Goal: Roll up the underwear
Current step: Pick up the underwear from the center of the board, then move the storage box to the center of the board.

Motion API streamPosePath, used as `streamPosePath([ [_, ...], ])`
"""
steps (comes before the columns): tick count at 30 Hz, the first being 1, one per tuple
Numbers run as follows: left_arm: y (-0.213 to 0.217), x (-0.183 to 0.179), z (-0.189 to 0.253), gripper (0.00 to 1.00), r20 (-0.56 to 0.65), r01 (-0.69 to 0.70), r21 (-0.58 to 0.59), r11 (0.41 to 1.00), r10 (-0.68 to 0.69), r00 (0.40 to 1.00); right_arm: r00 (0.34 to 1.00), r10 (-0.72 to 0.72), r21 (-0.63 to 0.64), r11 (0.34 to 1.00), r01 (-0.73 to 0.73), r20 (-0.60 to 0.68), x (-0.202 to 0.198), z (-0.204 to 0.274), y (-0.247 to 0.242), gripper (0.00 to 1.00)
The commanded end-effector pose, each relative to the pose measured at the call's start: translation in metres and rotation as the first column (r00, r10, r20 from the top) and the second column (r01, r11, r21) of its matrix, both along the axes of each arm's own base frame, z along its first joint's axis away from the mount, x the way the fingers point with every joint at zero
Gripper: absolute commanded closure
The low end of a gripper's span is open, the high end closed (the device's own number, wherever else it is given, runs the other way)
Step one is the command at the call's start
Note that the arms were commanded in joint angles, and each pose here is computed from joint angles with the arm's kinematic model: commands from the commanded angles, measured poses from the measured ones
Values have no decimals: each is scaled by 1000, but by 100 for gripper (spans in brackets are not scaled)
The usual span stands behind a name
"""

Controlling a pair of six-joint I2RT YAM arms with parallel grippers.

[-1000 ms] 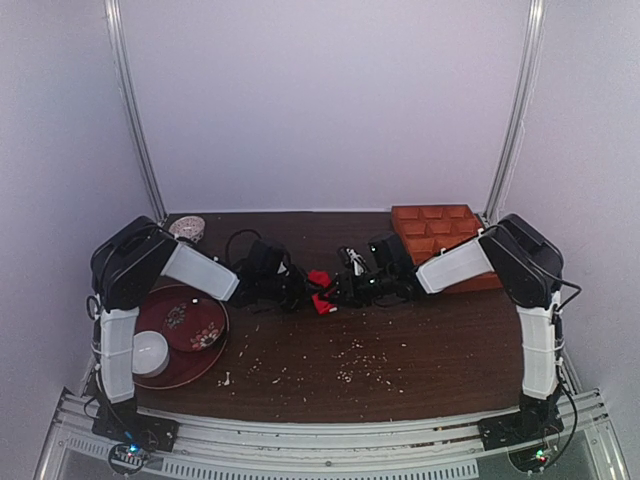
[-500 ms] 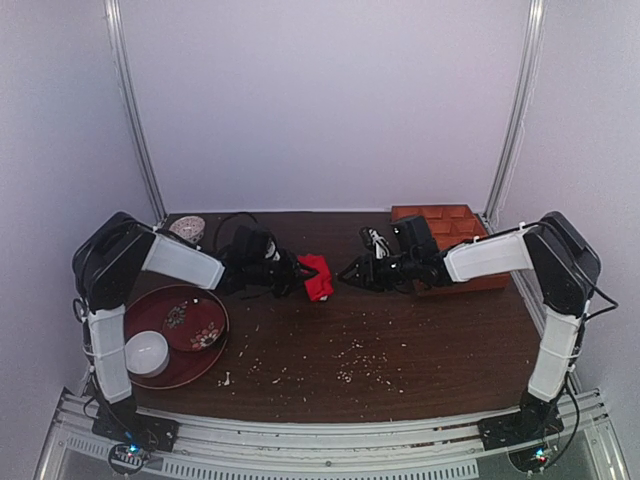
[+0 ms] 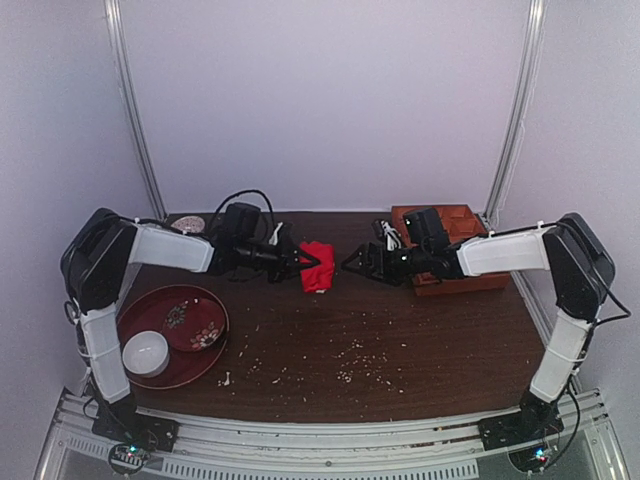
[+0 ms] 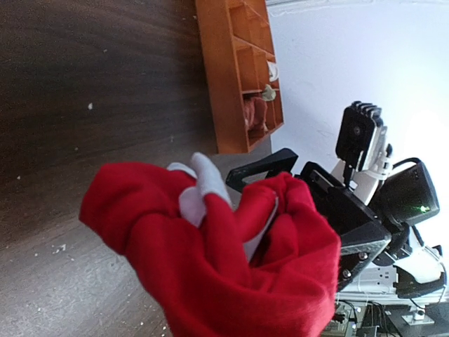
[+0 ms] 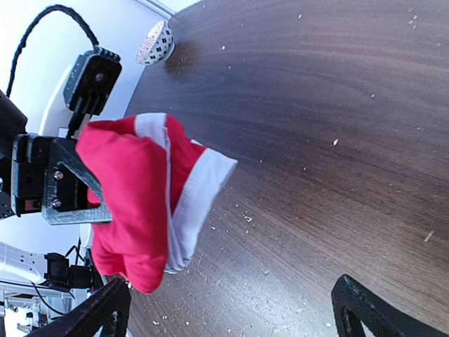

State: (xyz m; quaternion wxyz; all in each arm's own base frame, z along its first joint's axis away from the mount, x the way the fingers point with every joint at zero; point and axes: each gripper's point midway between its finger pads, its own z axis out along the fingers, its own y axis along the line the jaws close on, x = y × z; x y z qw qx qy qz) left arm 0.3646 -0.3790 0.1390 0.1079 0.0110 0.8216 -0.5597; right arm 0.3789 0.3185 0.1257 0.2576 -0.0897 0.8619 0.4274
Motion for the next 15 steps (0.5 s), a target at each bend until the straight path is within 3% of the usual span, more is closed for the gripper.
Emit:
streamPosePath([
  [1, -7, -1, 56, 100, 128, 101, -54, 993, -94, 987, 998, -45, -6, 999, 45, 39, -1, 19, -19, 0],
  [9, -40, 19, 98, 100, 170, 137, -112, 984, -117, 979, 974, -214, -70, 973, 219, 77, -8, 30, -77, 0],
  [15, -84, 33, 102, 100, 173, 179, -125, 976, -156, 972, 927, -355, -148, 917, 370, 116, -21, 37, -123, 0],
])
